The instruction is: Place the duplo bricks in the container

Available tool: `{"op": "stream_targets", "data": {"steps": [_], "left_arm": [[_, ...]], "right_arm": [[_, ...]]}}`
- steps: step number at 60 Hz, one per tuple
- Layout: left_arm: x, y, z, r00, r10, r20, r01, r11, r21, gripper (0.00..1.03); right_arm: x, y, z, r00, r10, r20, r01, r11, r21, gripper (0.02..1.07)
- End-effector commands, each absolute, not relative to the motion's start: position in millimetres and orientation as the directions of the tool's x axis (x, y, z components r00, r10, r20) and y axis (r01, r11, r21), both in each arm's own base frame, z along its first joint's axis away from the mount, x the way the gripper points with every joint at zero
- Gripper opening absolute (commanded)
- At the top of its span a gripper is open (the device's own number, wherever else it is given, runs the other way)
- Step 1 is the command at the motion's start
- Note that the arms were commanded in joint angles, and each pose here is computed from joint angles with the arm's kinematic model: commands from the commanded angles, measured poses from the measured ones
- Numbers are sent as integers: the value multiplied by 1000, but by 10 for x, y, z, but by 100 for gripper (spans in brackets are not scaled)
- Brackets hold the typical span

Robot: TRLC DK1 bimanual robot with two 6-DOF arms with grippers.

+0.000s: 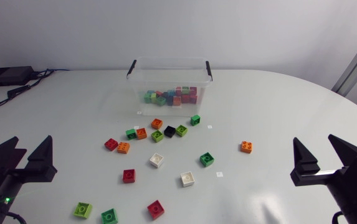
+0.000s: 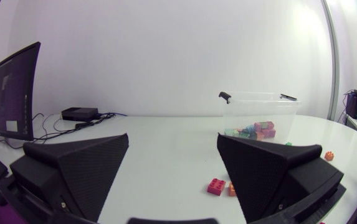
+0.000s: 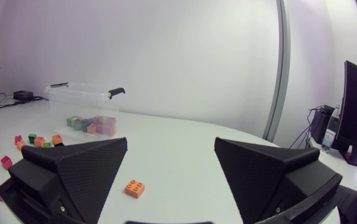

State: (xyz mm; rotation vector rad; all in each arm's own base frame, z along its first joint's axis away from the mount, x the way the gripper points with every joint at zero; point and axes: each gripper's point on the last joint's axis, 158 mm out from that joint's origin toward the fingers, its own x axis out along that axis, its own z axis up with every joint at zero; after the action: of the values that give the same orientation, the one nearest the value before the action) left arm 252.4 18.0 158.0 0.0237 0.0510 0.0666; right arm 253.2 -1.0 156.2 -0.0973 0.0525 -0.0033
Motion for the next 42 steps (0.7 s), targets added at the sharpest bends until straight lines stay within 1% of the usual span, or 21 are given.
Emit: {"op": "stream_targets", "data": {"steps": [1,42], "left_arm": [[2527,185,1515,996,70,-56,-69,997,16,99],[2527,193,1511,996,73,-58,-72,997,16,99]], "right_arm": [[2540,25,1483,998,8,-60,-13,997,-78,103],[2540,40,1483,998,15,-60,-19,997,-77,103]]}}
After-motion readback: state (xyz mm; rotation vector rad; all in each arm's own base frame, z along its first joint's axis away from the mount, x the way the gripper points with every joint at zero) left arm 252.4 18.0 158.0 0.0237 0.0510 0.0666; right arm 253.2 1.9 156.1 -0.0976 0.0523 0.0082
